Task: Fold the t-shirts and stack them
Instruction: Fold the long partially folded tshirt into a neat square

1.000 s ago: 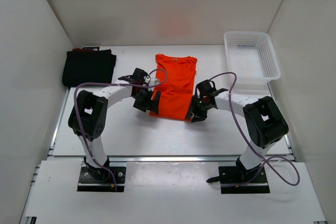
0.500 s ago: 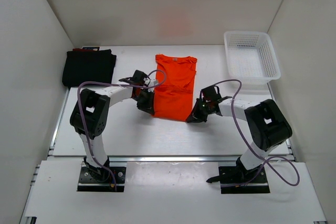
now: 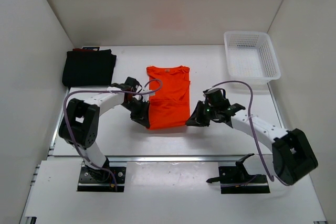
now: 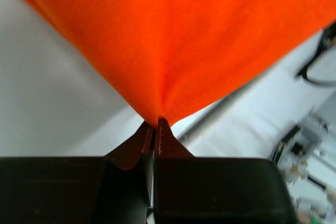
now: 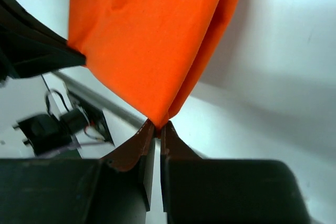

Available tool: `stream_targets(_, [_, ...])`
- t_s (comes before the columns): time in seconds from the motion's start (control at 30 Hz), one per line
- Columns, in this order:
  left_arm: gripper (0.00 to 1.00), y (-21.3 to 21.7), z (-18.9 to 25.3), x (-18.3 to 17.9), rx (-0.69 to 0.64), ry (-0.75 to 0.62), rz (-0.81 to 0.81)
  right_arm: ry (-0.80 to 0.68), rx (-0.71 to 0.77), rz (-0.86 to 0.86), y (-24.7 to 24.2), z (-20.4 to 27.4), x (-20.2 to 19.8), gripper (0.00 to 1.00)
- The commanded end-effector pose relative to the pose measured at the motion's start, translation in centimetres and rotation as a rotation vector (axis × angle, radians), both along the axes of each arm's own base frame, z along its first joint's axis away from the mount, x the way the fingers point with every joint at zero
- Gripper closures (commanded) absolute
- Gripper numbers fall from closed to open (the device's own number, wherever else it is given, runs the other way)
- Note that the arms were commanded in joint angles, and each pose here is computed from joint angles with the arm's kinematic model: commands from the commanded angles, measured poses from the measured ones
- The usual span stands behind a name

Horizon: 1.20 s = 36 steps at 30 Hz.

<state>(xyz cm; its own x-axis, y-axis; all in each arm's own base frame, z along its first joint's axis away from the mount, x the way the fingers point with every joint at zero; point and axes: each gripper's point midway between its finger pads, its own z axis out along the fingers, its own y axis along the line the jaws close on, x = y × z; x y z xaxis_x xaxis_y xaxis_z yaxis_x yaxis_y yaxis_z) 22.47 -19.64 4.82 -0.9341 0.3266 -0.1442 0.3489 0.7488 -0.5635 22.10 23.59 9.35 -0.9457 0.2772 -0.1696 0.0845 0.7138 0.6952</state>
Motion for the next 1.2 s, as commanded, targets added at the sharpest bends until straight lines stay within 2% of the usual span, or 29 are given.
stream_targets(0.0, [0.96,0.7,2.4,-3.7,-0.069,0.037,-0.097,0.063,-0.035,0.03,-0.8,-0.3,-3.7,1.0])
stream_targets(0.1, [0.97,0.8,4.5,-4.1,-0.119,-0.005,-0.098,0.076,-0.025,0.051,-0.7,0.3,-5.3,1.0])
stream_targets(0.3, [1.0,1.6,8.4,-5.8,-0.175,-0.197,-0.097,0.047,-0.001,0.094,-0.2,3.9,-7.3,1.0])
stream_targets(0.4, [1.0,2.6,8.9,-6.3,-0.198,-0.215,-0.033,0.044,0.01,0.109,0.3,6.4,-7.5,1.0])
stream_targets(0.53, [1.0,2.8,11.0,-5.2,-0.238,-0.27,0.004,0.03,0.014,0.151,1.3,9.2,-6.6,1.0])
stream_targets(0.67, [1.0,2.3,12.6,-1.8,-0.247,-0.294,0.032,0.004,0.035,0.171,1.9,10.5,-3.1,1.0])
stream_targets(0.87, [1.0,2.2,12.1,3.9,-0.212,-0.245,0.093,0.0,0.093,0.151,1.9,8.9,2.5,1.0])
stream_targets(1.03, [1.0,2.0,12.4,8.9,-0.218,-0.242,0.16,-0.06,0.152,0.117,2.0,9.8,8.5,1.0])
stream_targets(1.17, [1.0,2.0,12.9,11.5,-0.234,-0.251,0.194,-0.102,0.165,0.119,2.2,10.8,12.5,1.0])
